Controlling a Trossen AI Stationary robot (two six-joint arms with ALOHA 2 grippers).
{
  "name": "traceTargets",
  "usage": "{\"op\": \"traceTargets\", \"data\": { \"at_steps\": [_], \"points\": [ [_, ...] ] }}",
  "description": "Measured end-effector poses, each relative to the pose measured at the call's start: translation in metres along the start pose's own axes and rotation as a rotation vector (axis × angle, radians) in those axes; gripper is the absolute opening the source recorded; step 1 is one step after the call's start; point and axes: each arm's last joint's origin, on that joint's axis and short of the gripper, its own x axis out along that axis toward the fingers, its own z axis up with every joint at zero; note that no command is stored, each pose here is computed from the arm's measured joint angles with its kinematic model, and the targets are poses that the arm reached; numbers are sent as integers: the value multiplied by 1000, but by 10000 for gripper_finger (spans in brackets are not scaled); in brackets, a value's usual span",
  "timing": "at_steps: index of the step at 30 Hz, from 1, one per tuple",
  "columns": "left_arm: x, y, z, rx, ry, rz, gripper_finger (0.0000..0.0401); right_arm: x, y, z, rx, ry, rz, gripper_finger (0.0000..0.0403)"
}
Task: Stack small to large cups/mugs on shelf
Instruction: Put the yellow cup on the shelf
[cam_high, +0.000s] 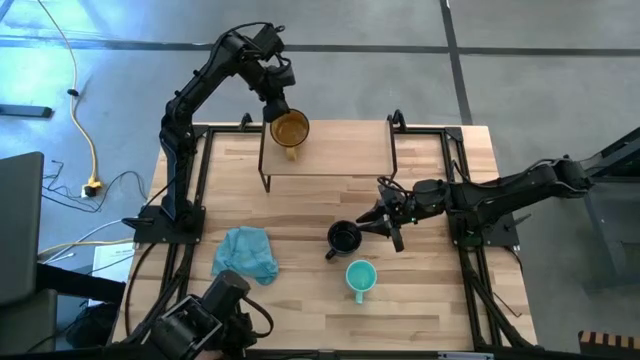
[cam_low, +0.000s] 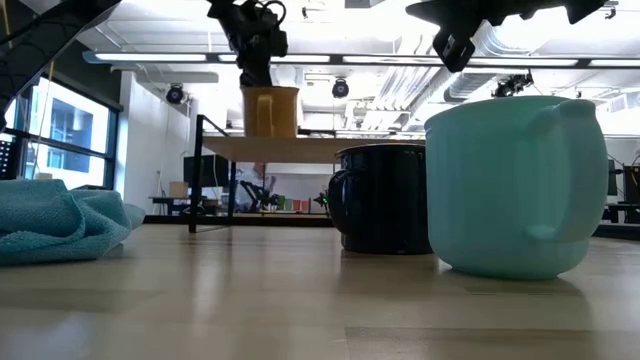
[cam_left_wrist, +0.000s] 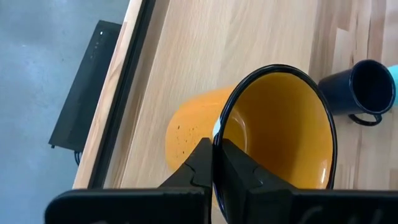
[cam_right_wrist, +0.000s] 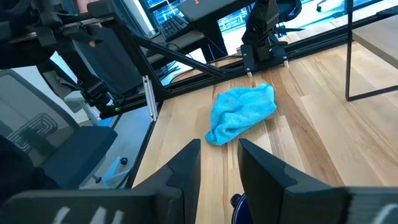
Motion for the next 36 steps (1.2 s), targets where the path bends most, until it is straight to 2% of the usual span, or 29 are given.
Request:
{"op": "traceTargets", "data": {
  "at_steps": [20, 36],
  "points": [
    [13, -1, -2, -35, 36, -43, 0, 0, -1, -3, 3, 26, -9, 96],
    [13, 1, -3, 5, 55, -7, 0, 0, -1, -3, 11, 32, -12, 96]
  ]
}}
